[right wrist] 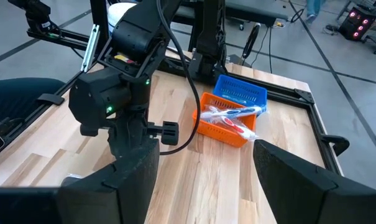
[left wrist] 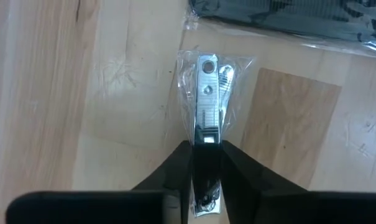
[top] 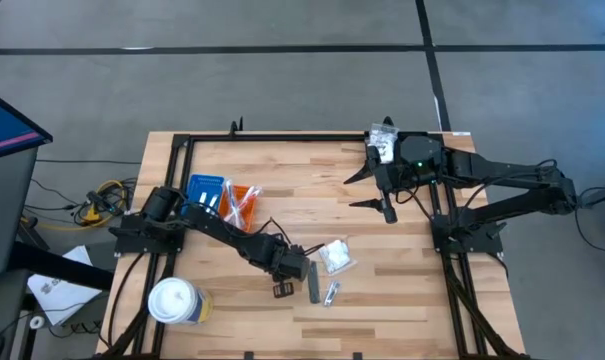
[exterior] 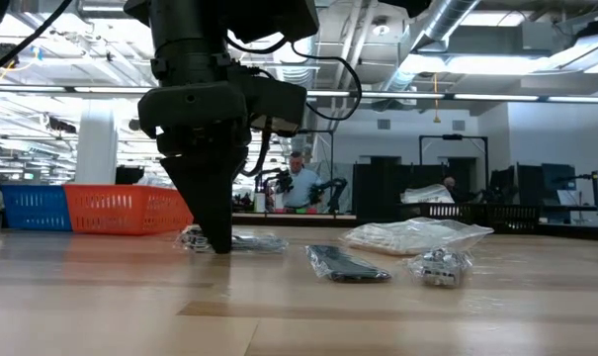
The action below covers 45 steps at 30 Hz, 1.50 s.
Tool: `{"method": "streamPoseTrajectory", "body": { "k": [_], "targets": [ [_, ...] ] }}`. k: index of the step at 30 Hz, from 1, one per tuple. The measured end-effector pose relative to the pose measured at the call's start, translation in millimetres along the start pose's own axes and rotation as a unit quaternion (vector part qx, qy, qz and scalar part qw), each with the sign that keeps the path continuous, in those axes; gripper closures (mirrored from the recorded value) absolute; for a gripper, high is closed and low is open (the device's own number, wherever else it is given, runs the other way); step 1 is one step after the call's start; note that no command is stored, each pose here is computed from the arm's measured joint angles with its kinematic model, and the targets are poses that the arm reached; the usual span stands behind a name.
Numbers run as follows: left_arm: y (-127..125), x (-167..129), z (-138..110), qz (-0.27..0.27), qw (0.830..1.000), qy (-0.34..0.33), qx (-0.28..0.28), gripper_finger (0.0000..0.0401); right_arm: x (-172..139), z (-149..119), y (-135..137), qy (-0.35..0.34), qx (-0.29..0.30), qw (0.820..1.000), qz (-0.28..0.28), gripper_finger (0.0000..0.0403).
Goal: Pick & Place Travel size toiletries
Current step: Put the silver nail cutter into the blue bin
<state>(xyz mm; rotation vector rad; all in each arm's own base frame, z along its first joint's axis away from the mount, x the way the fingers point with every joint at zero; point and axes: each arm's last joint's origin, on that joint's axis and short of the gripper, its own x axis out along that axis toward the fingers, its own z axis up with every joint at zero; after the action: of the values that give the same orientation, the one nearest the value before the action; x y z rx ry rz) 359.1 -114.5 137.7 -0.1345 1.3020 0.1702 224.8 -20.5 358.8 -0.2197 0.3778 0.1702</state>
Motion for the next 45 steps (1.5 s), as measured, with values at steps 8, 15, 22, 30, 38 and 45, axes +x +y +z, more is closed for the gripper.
{"method": "streamPoseTrajectory", "body": {
  "k": [8,15,22,30,38,45],
  "targets": [
    [2,-9,1,0.006,1.000,-0.013,-0.027,0.0344,0,0,0,0.000,0.000,1.000,0.000,0.0148],
    [7,-45,4,0.013,0.997,-0.064,-0.048,0.0346,0,0,0,0.000,-0.001,1.000,0.000,0.0148],
    [22,-89,-5,0.057,0.989,-0.092,-0.096,0.0345,0,0,0,0.000,-0.001,1.000,0.000,0.0148],
    [44,-125,-25,0.119,0.976,-0.080,-0.164,0.0345,0,0,0,0.000,0.000,1.000,0.000,0.0148],
    [73,-130,-50,0.161,0.958,-0.059,-0.231,0.0345,0,0,0,0.000,-0.002,1.000,0.000,0.0148],
    [112,-129,-91,0.177,0.930,-0.054,-0.319,0.0345,0,0,0,0.000,-0.002,1.000,0.000,0.0148]
  ]
}}
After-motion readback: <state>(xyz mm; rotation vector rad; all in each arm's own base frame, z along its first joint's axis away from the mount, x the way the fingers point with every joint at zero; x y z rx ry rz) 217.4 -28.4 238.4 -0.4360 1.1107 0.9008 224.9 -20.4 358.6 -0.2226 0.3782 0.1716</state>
